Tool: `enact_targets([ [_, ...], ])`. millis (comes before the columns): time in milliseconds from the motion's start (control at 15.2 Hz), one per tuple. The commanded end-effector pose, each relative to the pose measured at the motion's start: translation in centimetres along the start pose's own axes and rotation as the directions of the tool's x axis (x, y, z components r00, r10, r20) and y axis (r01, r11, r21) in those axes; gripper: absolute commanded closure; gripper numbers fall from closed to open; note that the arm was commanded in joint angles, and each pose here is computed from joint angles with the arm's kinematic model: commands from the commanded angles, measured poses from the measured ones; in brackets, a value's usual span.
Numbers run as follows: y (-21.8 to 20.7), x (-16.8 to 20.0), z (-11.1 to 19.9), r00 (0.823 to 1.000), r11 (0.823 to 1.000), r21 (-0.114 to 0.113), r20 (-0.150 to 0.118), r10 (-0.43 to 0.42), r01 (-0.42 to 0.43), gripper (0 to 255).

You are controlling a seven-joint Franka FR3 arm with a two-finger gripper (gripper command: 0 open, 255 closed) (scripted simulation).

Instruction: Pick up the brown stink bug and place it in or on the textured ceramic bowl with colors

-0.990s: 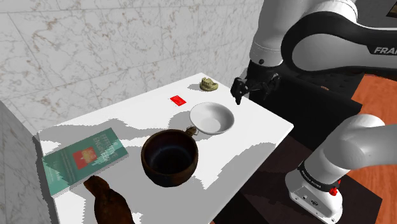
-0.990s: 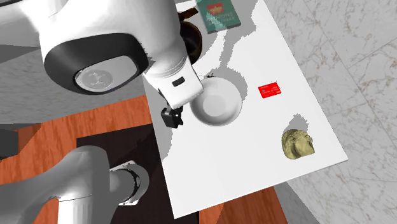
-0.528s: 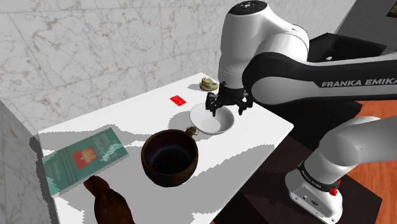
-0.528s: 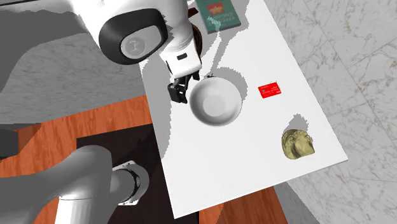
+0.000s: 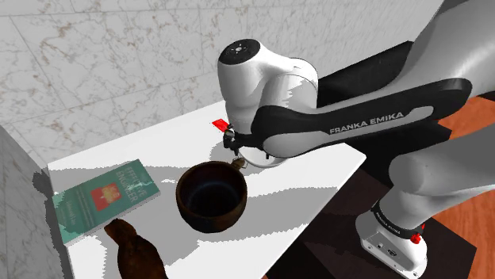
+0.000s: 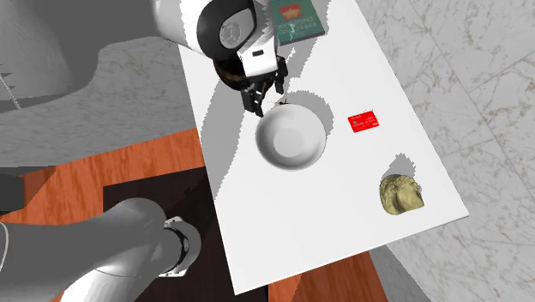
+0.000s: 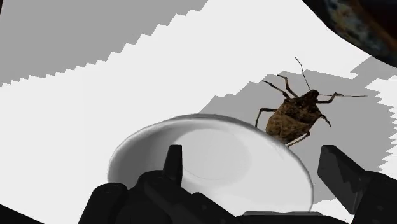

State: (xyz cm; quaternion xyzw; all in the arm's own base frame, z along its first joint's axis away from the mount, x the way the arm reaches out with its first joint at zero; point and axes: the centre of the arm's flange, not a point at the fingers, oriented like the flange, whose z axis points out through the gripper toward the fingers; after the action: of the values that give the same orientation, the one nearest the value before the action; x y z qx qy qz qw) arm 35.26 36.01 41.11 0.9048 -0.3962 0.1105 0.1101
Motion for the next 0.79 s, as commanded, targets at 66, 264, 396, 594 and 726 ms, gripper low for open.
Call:
enact_targets([
  [66, -4.2, -1.0, 1.4, 0.996, 0.996, -0.005, -0.014, 0.084, -0.084, 0],
  [264, -6.8, -1.4, 3.0, 0.99, 0.991, -0.013, -0.028, 0.135, -0.135, 0],
  [396, -6.7, -1.4, 4.1, 0.99, 0.991, -0.013, -0.028, 0.135, -0.135, 0],
  [594, -6.7, -1.3, 5.6, 0.99, 0.991, -0.013, -0.028, 0.135, -0.135, 0],
  [726, -6.7, -1.3, 6.5, 0.99, 0.991, -0.013, -0.028, 0.135, -0.135, 0],
])
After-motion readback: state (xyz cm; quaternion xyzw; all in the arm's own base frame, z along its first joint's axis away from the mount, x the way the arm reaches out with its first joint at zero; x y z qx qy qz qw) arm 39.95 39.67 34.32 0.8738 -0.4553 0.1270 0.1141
